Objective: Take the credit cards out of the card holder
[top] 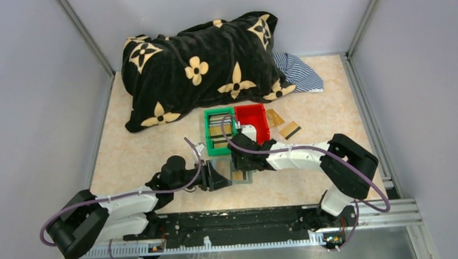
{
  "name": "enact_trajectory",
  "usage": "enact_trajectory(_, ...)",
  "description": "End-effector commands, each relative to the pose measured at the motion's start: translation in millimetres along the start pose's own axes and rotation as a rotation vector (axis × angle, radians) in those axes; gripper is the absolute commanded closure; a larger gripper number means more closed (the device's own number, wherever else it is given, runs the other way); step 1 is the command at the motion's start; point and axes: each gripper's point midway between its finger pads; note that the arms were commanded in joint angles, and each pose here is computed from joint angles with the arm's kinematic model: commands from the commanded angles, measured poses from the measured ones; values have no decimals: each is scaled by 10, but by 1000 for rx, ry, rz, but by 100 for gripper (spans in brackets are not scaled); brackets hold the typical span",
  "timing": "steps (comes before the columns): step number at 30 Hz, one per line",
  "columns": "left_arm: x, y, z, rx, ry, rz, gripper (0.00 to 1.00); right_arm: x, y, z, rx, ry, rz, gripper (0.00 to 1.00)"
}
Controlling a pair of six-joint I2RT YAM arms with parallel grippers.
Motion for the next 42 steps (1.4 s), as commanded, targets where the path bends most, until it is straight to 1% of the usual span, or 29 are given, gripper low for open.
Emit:
enact_trajectory(1,-226,-76,-193,94,-105,-68,40,-129,49,167,-74,-18,-37,100)
enact_trajectory(5,-206,-141,-89,74,-107,-75,40,-119,36,196,-82,-12,-29,100)
enact_trajectory(11,-117,-206,4,62,-70,-47,40,-148,72,229,-90,-2,-31,100)
enact_trajectory(19,-175,-305,91,29,-86,-58,40,-122,67,236,-90,1,-26,100)
enact_trajectory(22,-172,-332,127,13,-73,-52,41,-136,79,246,-92,0,-30,100)
enact_trajectory(26,-128,-362,282,-61,-29,-40,40,-154,98,266,-96,1,-34,100)
enact_trajectory(32,-57,-362,362,-86,11,-31,40,-142,114,283,-100,6,-34,100)
enact_trajectory(37,-55,-378,373,-79,17,-41,40,-119,122,299,-105,11,-35,100)
enact_trajectory(42,-72,-414,316,-33,32,-57,40,-98,120,318,-108,15,-32,100)
Point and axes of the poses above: each gripper's point midway between its finger pads, its own y axis back along the fingers, its own z axis along the line the jaws close on, x = y × z, and after that the axes turned 8 degrees about -y, right-handed
